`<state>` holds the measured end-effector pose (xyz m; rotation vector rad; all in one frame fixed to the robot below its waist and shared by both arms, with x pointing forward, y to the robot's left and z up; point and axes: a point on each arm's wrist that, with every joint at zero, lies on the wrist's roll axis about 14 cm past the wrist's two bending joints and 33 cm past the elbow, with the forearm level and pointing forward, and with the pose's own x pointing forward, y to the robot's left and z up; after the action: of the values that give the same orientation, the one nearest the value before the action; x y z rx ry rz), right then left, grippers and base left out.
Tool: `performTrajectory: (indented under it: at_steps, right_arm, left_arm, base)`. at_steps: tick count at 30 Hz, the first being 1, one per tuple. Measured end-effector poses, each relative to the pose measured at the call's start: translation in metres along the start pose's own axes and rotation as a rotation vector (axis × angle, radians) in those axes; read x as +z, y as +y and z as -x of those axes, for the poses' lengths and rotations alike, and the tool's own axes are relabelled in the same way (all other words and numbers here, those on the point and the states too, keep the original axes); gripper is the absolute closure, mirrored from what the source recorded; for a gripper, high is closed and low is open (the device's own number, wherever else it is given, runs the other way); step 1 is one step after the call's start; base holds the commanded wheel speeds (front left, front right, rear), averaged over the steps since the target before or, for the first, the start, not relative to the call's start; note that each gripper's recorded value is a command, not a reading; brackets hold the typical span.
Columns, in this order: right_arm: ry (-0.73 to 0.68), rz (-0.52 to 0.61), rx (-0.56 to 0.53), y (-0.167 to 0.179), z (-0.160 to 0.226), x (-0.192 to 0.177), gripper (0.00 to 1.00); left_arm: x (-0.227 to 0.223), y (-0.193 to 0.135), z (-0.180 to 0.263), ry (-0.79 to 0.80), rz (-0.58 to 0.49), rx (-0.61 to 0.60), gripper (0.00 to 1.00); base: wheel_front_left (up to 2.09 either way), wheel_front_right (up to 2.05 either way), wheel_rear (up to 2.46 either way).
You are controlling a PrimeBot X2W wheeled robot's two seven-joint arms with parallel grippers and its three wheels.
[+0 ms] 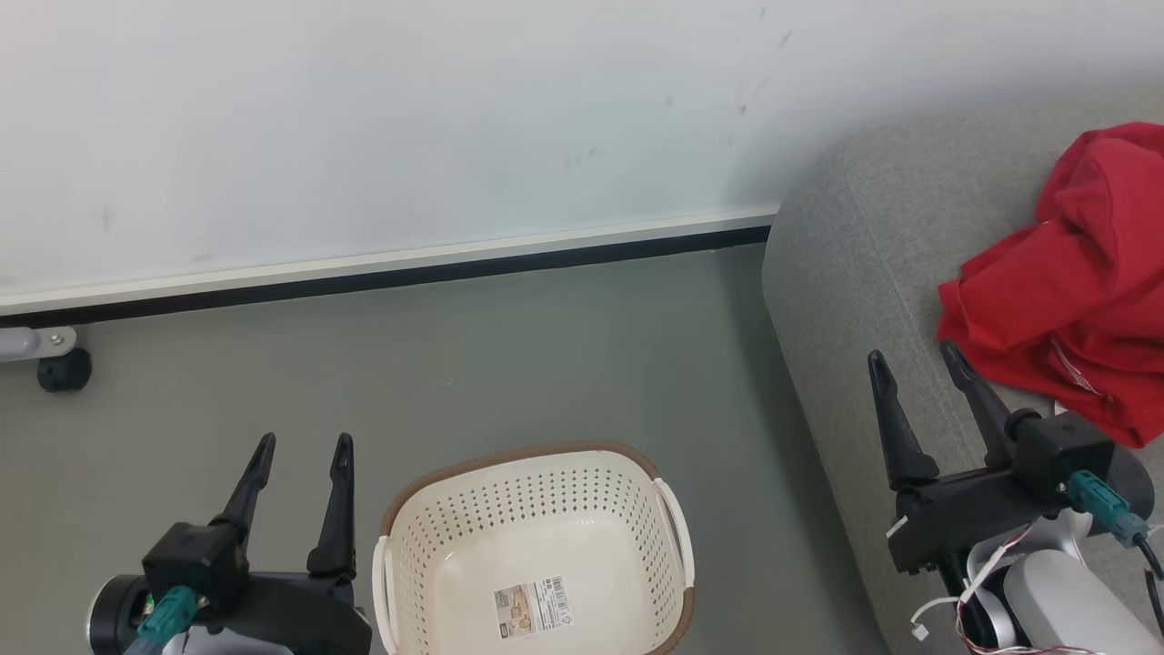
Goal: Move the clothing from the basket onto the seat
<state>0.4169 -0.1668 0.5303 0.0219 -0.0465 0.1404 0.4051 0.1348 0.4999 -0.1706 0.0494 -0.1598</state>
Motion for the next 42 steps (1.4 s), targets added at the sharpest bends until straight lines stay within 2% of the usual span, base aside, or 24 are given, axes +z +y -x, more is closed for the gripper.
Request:
performTrajectory:
  at_steps: [13, 14, 20, 26, 42]
  right_arm:
    - [-0.004, 0.014, -0.008, -0.002, 0.004, 0.006, 0.00]
    - [-0.006, 0.013, -0.009, -0.002, 0.004, 0.006, 1.00]
    - [0.072, -0.029, -0.017, 0.005, 0.016, -0.022, 1.00]
    - [0.080, -0.106, -0.044, -0.002, 0.014, -0.021, 1.00]
    - [0.111, -0.370, -0.096, -0.011, 0.014, -0.025, 1.00]
  left_arm:
    - [0.000, -0.001, 0.001, 0.005, -0.006, 0.007, 0.00]
    - [0.000, -0.001, 0.001, 0.009, -0.006, 0.007, 1.00]
    - [-0.022, 0.000, 0.009, 0.072, 0.023, 0.024, 1.00]
    - [-0.025, 0.003, 0.011, 0.091, 0.083, 0.037, 1.00]
    - [-0.028, 0.017, 0.015, 0.116, 0.332, 0.096, 1.00]
  base:
    - [0.00, 0.00, 0.00]
    - [0.00, 0.00, 0.00]
    - [0.00, 0.00, 0.00]
    - [0.00, 0.00, 0.00]
    - [0.00, 0.00, 0.00]
